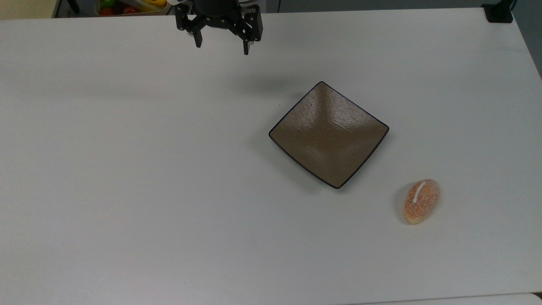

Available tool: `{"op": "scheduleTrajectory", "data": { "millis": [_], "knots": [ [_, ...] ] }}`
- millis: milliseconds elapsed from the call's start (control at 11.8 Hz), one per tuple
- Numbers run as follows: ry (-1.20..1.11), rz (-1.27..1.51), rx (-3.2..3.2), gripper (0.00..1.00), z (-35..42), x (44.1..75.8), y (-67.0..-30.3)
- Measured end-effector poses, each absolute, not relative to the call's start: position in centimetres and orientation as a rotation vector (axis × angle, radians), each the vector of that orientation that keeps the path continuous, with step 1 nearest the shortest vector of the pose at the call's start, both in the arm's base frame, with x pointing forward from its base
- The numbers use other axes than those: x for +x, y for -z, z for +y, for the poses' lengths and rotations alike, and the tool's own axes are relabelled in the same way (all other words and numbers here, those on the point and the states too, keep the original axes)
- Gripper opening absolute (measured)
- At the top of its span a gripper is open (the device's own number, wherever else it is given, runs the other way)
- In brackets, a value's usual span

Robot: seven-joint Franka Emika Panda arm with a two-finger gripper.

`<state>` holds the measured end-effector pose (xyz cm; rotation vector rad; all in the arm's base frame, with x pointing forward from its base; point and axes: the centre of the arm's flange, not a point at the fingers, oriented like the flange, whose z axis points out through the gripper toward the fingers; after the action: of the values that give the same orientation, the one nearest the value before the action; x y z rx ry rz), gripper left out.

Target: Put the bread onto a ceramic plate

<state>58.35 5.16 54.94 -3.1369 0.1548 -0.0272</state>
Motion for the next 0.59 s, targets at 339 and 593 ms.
{"op": "scheduleTrajectory", "data": {
  "millis": [339,593],
  "knots": [
    [0.023,0.133,-3.138,1.0,6.0,58.37,-54.76],
    [0.021,0.14,-3.138,1.0,6.09,58.38,-54.7]
  ]
}}
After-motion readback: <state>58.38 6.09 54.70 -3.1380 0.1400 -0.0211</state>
